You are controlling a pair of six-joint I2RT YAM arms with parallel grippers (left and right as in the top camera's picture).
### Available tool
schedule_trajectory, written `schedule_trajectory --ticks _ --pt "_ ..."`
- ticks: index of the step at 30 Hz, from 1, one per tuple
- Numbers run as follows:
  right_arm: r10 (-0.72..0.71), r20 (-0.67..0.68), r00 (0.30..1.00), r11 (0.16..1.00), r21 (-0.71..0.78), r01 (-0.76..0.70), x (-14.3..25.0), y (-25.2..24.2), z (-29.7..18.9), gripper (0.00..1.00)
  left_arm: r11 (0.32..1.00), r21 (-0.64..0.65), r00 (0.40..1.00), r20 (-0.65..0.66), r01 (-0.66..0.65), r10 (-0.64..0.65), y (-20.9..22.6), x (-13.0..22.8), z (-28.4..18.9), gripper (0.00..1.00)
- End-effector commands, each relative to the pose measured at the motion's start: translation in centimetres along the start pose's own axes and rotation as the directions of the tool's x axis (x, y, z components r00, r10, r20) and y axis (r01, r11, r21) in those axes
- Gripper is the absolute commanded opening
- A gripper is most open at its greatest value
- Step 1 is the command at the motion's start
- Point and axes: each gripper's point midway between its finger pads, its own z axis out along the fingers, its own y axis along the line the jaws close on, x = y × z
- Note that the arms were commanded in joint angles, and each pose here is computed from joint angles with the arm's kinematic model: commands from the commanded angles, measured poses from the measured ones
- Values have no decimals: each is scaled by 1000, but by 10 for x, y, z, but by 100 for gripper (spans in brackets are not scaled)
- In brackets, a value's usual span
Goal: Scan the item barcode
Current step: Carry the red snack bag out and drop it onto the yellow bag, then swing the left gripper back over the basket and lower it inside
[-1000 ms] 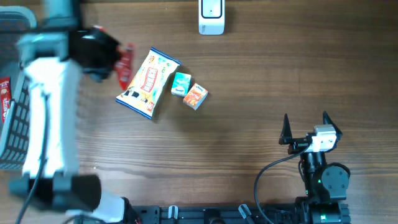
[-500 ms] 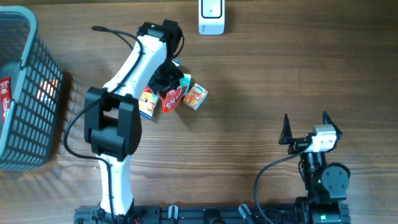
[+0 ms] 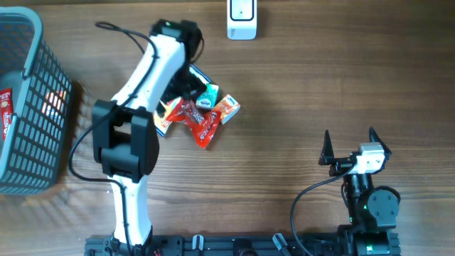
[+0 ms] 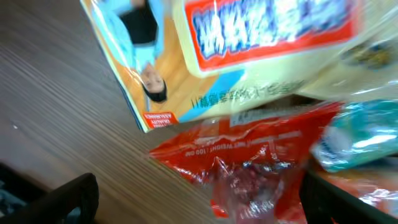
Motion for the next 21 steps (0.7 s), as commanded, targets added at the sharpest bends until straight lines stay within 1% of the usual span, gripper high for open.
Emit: schedule_trajectory --ticks 1,3,4,5,6,8,10,12,13,15,16,19,21 --pt "-11 9 1000 1000 3 11 -2 -1 0 100 988 147 988 141 49 -70 22 -35 -81 100" --pt "-10 9 1000 1000 3 10 -2 -1 0 100 973 226 973 215 36 -86 38 -46 -124 100" --pt "-10 9 1000 1000 3 10 -2 -1 0 100 964 267 963 257 9 -80 43 -51 -142 99" --pt "-10 9 1000 1000 3 10 -2 -1 0 100 949 314 943 323 -27 -80 53 -55 -169 99" --pt "-10 9 1000 1000 3 10 -2 -1 0 100 940 338 927 362 -38 -93 62 -58 -184 99" --pt "-10 9 1000 1000 3 10 -2 -1 0 100 920 389 879 452 -42 -151 89 -61 -221 99" --pt "-11 9 1000 1000 3 11 -2 -1 0 100 912 409 813 535 -11 -230 125 -65 -252 99" --pt "-10 9 1000 1000 3 10 -2 -1 0 100 909 410 730 599 73 -328 171 -69 -273 99" --pt "-10 9 1000 1000 3 10 -2 -1 0 100 904 404 678 626 139 -384 202 -72 -280 100" --pt "-11 8 1000 1000 3 11 -2 -1 0 100 883 400 606 647 247 -463 248 -74 -286 100" --pt "-10 9 1000 1000 3 10 -2 -1 0 100 862 409 579 640 299 -505 269 -76 -285 100" --pt "-11 9 1000 1000 3 11 -2 -1 0 100 750 461 481 578 475 -659 326 -84 -274 100" --pt "-11 9 1000 1000 3 11 -2 -1 0 100 696 479 438 546 536 -714 350 -93 -265 100"
